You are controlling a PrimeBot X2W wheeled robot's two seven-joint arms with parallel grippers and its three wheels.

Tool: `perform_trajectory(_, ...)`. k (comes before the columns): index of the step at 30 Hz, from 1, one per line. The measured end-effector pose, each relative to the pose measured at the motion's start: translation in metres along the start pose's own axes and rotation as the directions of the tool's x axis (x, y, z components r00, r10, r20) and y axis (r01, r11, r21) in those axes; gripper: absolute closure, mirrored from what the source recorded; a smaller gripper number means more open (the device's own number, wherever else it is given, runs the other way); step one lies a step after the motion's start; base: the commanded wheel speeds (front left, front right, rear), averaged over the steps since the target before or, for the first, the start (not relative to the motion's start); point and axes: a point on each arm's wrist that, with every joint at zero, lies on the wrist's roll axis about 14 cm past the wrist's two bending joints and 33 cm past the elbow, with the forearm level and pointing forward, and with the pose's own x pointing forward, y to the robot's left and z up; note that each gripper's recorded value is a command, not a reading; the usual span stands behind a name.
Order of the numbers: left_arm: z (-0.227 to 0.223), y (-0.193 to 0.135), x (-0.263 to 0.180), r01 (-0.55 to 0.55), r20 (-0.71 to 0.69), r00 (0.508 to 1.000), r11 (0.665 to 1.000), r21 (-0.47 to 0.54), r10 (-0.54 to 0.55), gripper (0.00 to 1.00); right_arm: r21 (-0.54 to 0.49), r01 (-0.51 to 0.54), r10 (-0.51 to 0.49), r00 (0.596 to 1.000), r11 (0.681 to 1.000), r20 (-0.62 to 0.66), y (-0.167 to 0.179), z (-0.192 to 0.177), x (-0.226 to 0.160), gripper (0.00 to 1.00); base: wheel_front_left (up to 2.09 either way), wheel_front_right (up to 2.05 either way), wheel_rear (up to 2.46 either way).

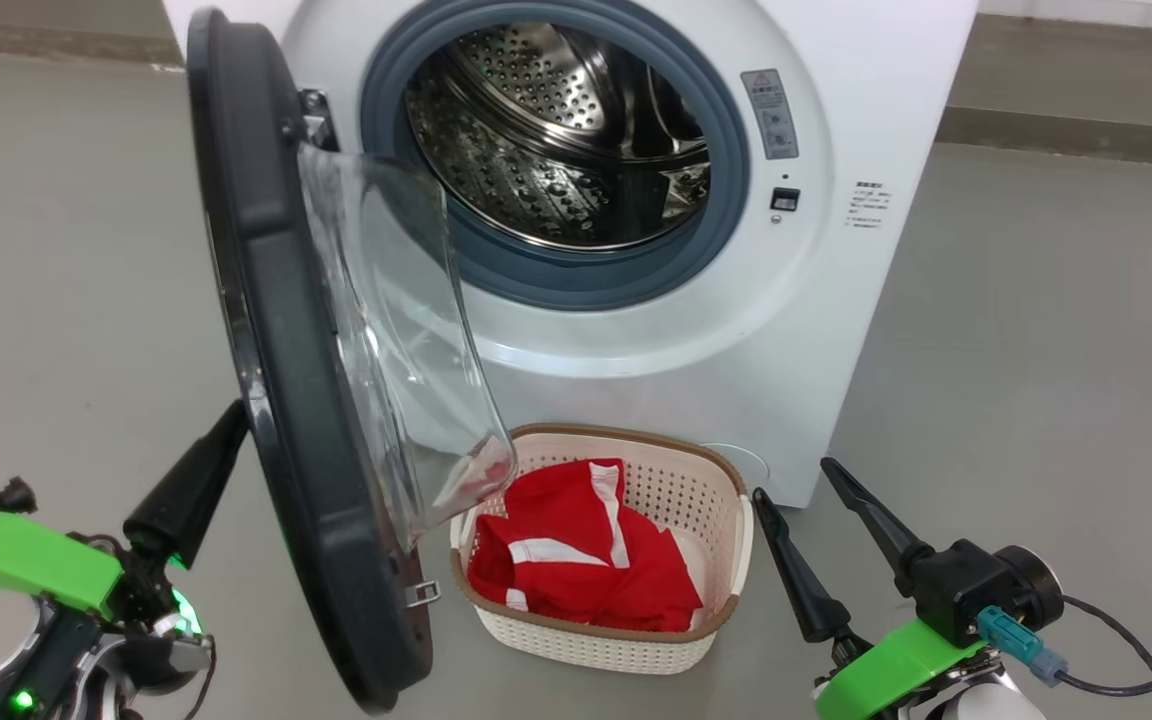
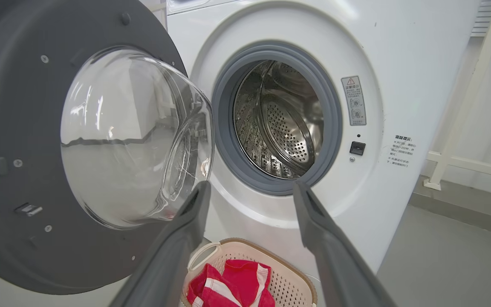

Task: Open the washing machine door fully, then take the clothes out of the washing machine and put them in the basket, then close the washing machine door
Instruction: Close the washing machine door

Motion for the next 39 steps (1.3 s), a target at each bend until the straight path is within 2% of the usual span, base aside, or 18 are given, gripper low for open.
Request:
perform_trajectory(17, -0.034, -0.009, 0.025, 0.04, -0.082, 0.996, 0.999, -0.019, -0.042, 1.0, -0.007, 0.091, -0.091, 0.996, 0.996, 0.002, -0.027, 0.001, -0.018, 0.0, 0.0, 0.0, 0.0)
perform_trajectory(30, -0.043, -0.002, 0.027, 0.02, -0.097, 0.995, 1.0, -0.005, -0.021, 1.0, -0.013, 0.117, -0.117, 0.993, 0.993, 0.001, -0.035, 0.001, -0.023, 0.0, 0.0, 0.0, 0.0)
perform_trajectory(32, -0.041, 0.003, 0.025, -0.002, -0.078, 0.997, 1.0, 0.029, 0.005, 0.64, -0.013, 0.117, -0.117, 0.993, 0.993, 0.002, -0.034, 0.002, -0.023, 0.0, 0.0, 0.0, 0.0)
perform_trajectory(34, -0.037, 0.007, 0.024, -0.017, -0.051, 0.998, 0.998, 0.065, 0.02, 0.12, -0.013, 0.115, -0.115, 0.993, 0.993, 0.002, -0.034, 0.002, -0.023, 0.0, 0.0, 0.0, 0.0)
perform_trajectory(35, -0.033, 0.008, 0.023, -0.022, -0.028, 0.999, 0.995, 0.094, 0.025, 0.0, -0.013, 0.115, -0.115, 0.993, 0.993, 0.002, -0.034, 0.002, -0.023, 0.0, 0.0, 0.0, 0.0)
perform_trajectory(39, -0.014, 0.01, 0.02, -0.06, 0.062, 0.997, 0.961, 0.27, 0.045, 0.0, -0.013, 0.114, -0.114, 0.994, 0.993, 0.001, -0.034, 0.001, -0.022, 0.0, 0.0, 0.0, 0.0)
